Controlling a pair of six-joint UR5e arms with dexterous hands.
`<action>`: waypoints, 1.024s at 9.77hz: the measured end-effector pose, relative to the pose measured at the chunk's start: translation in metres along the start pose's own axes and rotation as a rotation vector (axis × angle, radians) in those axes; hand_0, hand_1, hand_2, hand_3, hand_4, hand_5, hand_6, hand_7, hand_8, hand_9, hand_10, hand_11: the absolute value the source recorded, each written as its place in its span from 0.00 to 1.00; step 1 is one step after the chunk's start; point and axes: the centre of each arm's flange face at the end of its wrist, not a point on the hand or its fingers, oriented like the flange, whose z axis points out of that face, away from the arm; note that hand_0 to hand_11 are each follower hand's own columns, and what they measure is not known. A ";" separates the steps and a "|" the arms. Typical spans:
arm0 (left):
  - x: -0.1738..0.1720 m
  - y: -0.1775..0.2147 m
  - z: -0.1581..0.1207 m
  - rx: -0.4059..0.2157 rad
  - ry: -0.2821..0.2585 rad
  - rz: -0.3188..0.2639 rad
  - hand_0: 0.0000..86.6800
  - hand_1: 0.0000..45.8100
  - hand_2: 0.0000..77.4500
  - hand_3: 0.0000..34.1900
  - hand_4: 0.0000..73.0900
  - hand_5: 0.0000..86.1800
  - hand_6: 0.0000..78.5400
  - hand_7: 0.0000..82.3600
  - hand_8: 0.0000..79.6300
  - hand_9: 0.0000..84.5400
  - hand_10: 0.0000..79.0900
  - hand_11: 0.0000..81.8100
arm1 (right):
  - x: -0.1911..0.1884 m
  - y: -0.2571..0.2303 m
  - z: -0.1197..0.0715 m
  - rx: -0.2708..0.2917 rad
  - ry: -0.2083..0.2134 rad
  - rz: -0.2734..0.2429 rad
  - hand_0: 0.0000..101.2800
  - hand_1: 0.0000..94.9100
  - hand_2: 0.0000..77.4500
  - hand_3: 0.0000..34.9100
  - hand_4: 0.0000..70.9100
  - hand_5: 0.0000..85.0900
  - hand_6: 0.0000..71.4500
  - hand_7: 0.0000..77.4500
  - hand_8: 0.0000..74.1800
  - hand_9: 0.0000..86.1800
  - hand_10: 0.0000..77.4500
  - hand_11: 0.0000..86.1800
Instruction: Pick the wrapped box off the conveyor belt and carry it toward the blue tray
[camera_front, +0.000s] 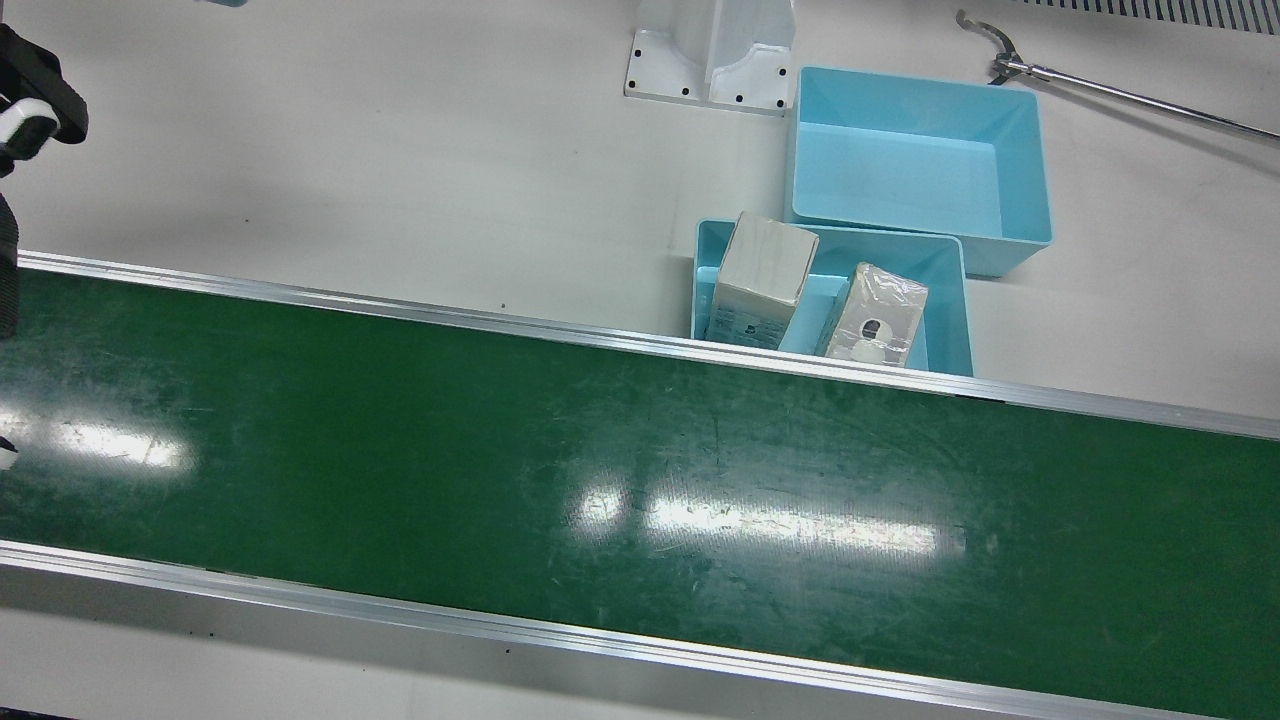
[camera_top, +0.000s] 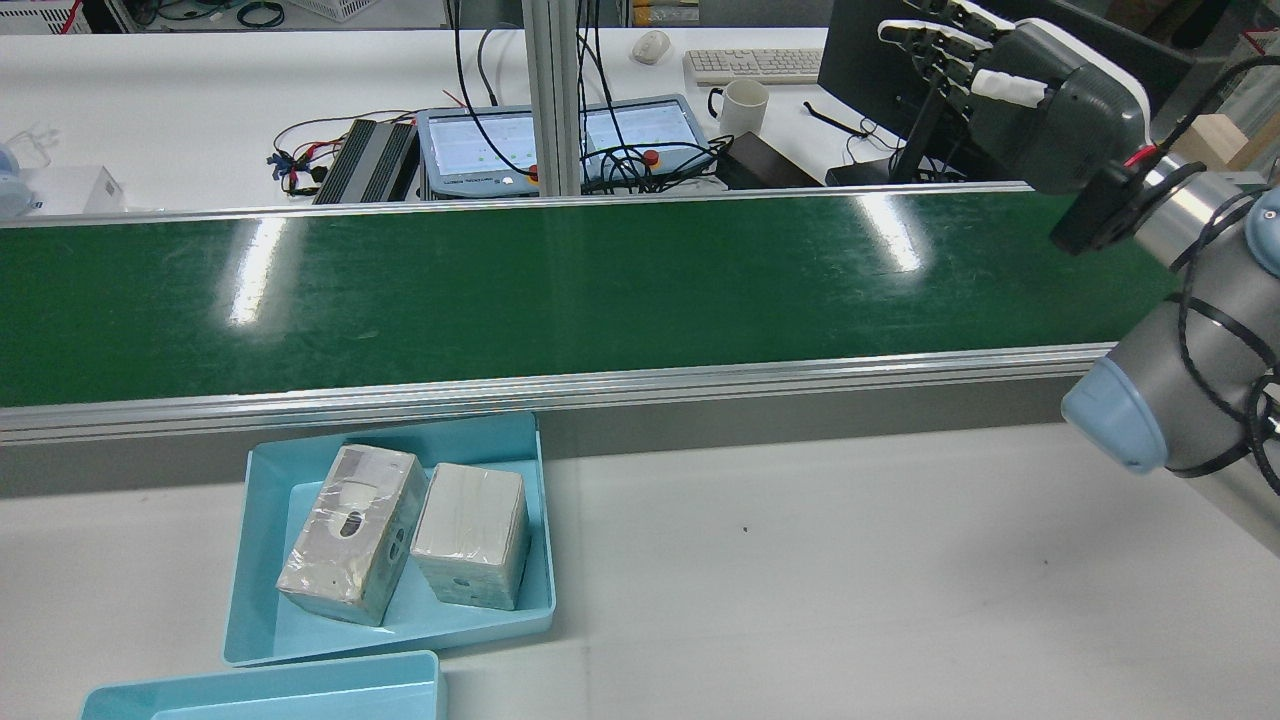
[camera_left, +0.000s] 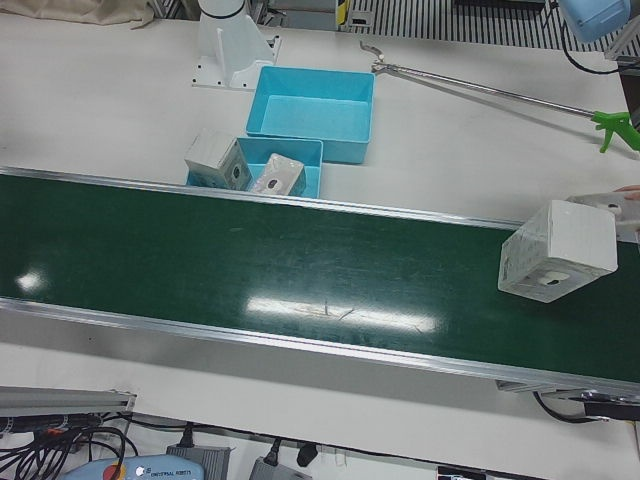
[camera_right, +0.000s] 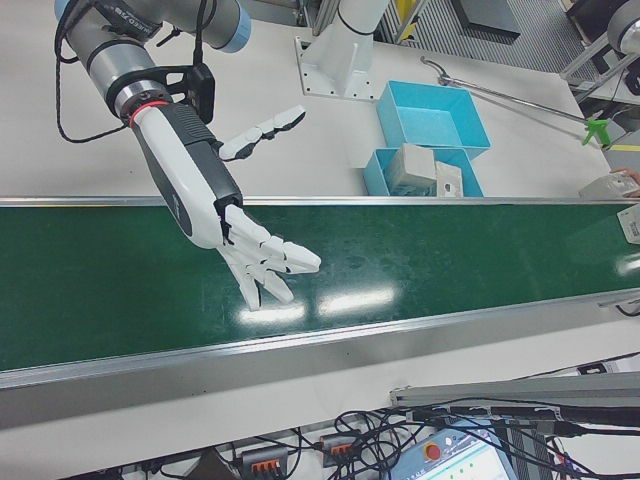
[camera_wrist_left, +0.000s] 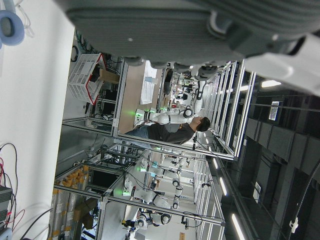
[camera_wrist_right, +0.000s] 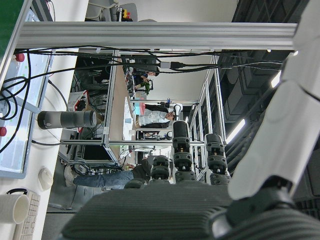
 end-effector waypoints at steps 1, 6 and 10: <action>0.000 0.000 0.000 0.000 0.000 0.000 0.00 0.00 0.01 0.00 0.00 0.01 0.01 0.01 0.01 0.00 0.00 0.01 | 0.003 0.003 0.001 -0.002 0.006 0.004 0.39 0.07 0.09 0.00 0.19 0.12 0.11 0.27 0.10 0.09 0.00 0.01; 0.000 0.000 0.000 0.000 0.000 0.000 0.00 0.00 0.01 0.00 0.00 0.01 0.01 0.01 0.01 0.01 0.01 0.01 | 0.013 0.015 -0.006 0.036 0.029 0.027 0.45 0.11 0.09 0.00 0.16 0.15 0.09 0.26 0.10 0.08 0.00 0.01; 0.000 0.000 0.000 0.000 0.000 0.000 0.00 0.00 0.01 0.00 0.00 0.01 0.01 0.01 0.01 0.01 0.01 0.01 | -0.012 0.017 -0.025 0.039 -0.009 0.025 0.45 0.09 0.06 0.00 0.18 0.17 0.10 0.29 0.11 0.08 0.00 0.01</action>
